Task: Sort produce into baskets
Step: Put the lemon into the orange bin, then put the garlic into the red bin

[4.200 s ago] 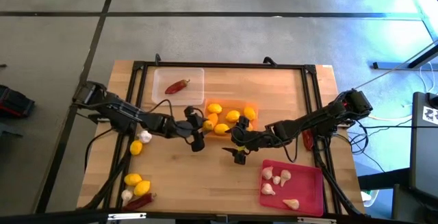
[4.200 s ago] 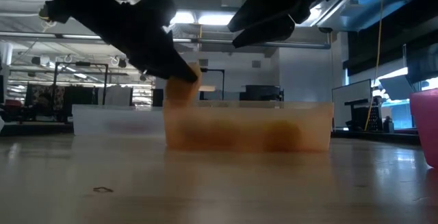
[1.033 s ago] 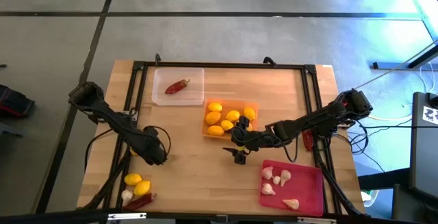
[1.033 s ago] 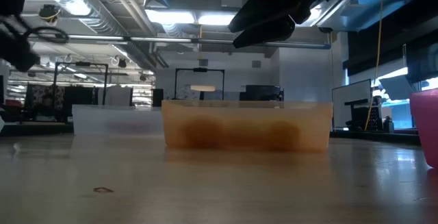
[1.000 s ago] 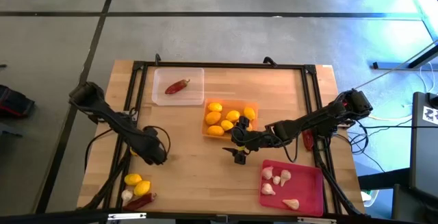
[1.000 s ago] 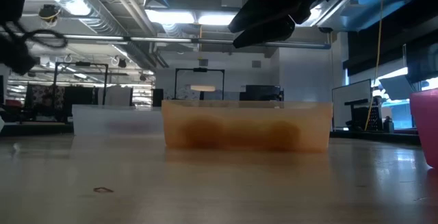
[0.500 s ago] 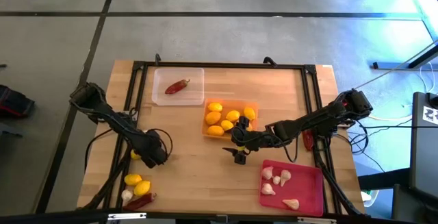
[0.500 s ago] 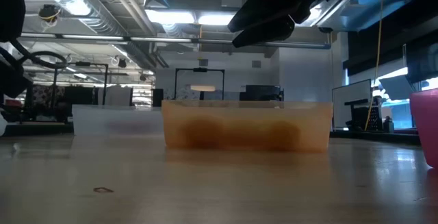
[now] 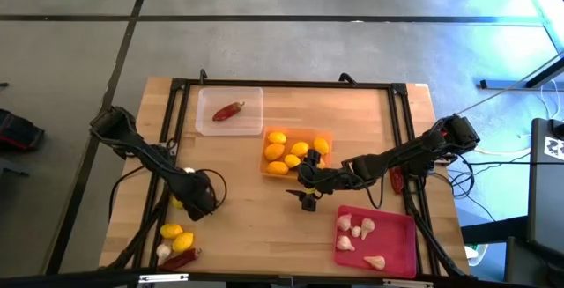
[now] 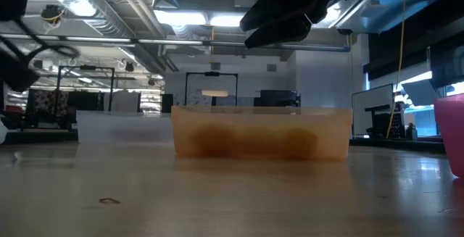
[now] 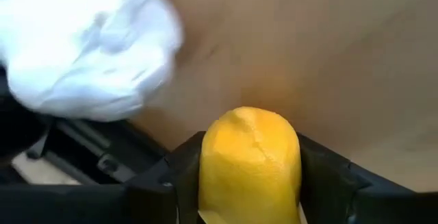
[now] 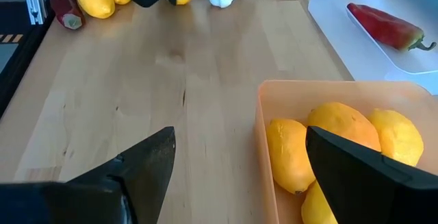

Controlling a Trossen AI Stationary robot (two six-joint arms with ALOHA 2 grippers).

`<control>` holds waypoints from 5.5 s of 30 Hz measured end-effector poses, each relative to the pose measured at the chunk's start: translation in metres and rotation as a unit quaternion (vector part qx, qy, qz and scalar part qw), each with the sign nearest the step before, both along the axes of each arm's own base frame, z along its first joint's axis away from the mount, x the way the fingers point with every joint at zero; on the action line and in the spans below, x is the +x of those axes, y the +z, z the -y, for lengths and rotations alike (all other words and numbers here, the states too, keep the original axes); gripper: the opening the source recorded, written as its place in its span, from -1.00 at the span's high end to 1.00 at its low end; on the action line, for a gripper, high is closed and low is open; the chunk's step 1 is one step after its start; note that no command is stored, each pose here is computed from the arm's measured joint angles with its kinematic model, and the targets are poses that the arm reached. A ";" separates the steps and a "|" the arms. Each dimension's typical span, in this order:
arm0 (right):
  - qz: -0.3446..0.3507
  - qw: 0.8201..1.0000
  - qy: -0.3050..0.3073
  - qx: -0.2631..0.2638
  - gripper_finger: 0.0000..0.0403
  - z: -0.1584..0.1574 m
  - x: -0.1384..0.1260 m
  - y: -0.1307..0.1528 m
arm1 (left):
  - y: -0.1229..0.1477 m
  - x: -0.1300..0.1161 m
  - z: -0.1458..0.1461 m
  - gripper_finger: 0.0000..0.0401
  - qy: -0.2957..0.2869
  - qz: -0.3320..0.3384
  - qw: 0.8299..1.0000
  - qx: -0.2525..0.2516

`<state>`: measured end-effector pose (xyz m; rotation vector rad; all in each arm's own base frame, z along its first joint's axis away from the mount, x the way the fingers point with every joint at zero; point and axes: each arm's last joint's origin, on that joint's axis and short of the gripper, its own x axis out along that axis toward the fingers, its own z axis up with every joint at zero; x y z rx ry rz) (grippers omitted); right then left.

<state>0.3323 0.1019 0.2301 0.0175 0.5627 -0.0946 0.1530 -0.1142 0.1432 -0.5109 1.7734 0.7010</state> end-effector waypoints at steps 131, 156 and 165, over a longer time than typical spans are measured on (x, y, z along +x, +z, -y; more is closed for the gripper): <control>-0.024 1.000 0.002 0.000 -0.58 0.000 -0.003 -0.004 | 0.110 0.050 -0.046 -0.32 -0.120 0.271 0.949 0.111; -0.018 1.000 0.001 0.002 -0.58 0.000 -0.002 -0.003 | 0.052 0.006 -0.041 -0.32 0.052 0.104 0.985 0.126; -0.018 1.000 0.001 0.002 -0.58 0.000 -0.002 -0.003 | 0.039 -0.008 -0.046 -0.32 0.084 0.050 0.985 0.140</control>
